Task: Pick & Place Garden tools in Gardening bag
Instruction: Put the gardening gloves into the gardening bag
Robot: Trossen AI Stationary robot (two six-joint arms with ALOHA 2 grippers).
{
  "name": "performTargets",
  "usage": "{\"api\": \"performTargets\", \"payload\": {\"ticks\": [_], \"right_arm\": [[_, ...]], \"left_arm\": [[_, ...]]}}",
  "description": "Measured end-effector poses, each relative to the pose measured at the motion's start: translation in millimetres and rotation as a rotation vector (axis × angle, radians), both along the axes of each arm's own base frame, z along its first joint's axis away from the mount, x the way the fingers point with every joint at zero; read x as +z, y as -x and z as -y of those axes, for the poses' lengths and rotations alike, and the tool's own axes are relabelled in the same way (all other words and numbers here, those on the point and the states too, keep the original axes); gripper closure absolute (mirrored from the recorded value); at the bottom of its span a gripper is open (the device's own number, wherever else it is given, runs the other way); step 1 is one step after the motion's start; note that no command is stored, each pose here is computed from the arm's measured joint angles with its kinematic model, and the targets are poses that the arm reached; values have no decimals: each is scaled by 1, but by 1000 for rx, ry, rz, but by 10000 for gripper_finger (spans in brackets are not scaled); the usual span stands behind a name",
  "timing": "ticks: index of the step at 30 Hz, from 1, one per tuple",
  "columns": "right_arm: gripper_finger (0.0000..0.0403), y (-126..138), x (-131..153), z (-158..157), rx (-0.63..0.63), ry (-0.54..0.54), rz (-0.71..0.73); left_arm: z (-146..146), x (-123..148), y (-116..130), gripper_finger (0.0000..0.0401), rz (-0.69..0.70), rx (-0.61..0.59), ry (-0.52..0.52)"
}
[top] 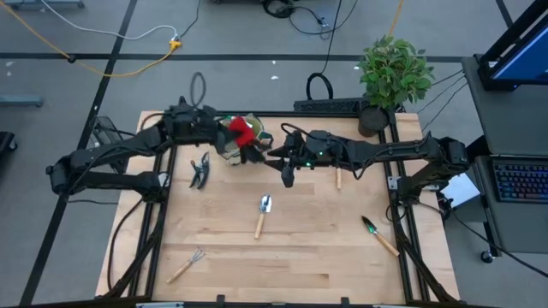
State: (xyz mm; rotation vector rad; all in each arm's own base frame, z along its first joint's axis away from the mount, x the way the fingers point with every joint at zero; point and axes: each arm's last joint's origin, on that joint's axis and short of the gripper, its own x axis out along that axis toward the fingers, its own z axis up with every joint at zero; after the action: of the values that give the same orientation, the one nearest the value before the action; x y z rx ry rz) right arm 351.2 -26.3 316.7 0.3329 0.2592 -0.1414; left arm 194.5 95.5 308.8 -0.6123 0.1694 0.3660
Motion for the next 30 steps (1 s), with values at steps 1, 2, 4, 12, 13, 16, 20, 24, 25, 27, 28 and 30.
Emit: {"api": "performTargets", "payload": {"ticks": [1,2,4,12,13,16,20,24,25,27,28,30], "right_arm": [[246,0,0,0,0,2,4],[247,0,1,1,-2,9,8],[249,0,1,2,-4,16,9],[250,1,1,10,-30,14,12],[250,1,1,11,-30,20,11],[252,1,1,11,-24,44,7],[254,1,0,11,-5,94,-13],[253,1,-1,11,15,161,-28],[253,1,-1,11,21,180,-31],[255,1,-1,11,32,216,-34],[256,1,-1,11,37,235,-35],[256,1,-1,11,48,272,-37]], "left_arm": [[-1,2,3,337,-4,29,-20],[-2,3,6,337,-7,52,-33],[-3,5,11,337,-10,80,-42],[-5,6,15,337,68,70,167],[-6,6,15,337,82,54,199],[-9,7,17,337,111,15,283],[-13,7,21,337,130,-41,373],[-14,8,23,337,140,-92,437],[-14,8,23,337,142,-107,454],[-14,8,24,337,145,-143,493],[-14,8,25,337,146,-164,515],[-14,8,26,337,147,-204,564]]}}
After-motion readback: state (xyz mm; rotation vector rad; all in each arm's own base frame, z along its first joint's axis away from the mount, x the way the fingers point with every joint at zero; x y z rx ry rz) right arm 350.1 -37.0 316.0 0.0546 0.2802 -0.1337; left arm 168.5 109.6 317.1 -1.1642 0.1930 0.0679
